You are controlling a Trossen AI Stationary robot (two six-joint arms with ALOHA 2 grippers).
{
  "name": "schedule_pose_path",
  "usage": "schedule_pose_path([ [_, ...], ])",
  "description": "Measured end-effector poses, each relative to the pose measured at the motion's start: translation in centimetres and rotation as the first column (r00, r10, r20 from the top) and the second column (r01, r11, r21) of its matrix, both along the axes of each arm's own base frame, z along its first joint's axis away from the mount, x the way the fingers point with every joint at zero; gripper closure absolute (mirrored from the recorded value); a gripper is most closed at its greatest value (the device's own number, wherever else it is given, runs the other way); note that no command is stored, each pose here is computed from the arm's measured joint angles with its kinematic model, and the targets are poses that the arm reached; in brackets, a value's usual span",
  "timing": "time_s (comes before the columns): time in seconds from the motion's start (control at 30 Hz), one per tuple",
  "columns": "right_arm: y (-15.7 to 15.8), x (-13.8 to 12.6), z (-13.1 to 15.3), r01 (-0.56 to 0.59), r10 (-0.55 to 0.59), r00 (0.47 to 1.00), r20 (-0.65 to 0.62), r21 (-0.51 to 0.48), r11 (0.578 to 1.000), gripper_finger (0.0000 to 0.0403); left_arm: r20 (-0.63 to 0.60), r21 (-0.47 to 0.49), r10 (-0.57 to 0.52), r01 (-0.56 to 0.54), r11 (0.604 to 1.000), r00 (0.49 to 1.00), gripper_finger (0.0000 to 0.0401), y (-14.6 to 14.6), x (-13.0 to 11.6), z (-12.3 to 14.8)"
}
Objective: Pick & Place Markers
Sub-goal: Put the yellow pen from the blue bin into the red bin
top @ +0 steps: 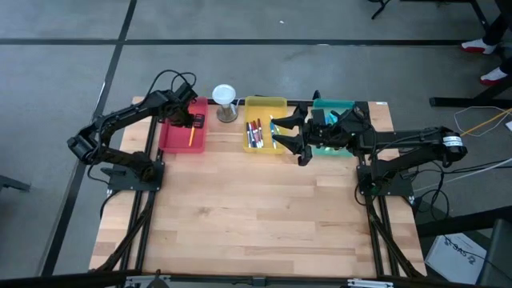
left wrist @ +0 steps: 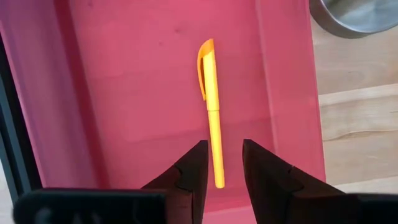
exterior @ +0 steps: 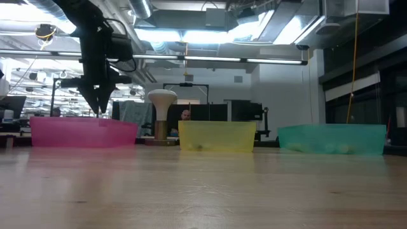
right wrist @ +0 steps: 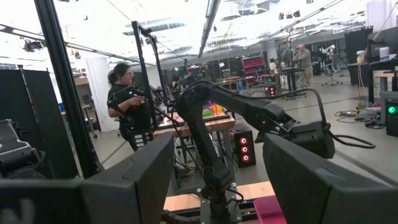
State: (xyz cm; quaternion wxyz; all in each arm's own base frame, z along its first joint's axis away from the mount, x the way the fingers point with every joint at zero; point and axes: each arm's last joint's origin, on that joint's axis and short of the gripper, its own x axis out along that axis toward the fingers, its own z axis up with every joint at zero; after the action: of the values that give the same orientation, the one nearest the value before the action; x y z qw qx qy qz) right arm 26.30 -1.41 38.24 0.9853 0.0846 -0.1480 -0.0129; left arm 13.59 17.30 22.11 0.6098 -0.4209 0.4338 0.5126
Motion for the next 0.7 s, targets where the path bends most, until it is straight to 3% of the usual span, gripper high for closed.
schedule_pose_path([
  [0.3,0.0,0.0,0.1,0.0,0.0,1.0,0.008,-0.001,1.0,0.0162,0.045,-0.017,-0.056,0.056,0.998,0.997,0.0313,-0.1,0.5,0.5],
  [0.7,0.2,-1.1,0.8,-0.042,0.044,0.999,0.027,-0.075,0.996,0.0162,0.115,0.126,-0.261,0.247,0.961,0.958,0.0311,-1.1,4.0,4.8],
])
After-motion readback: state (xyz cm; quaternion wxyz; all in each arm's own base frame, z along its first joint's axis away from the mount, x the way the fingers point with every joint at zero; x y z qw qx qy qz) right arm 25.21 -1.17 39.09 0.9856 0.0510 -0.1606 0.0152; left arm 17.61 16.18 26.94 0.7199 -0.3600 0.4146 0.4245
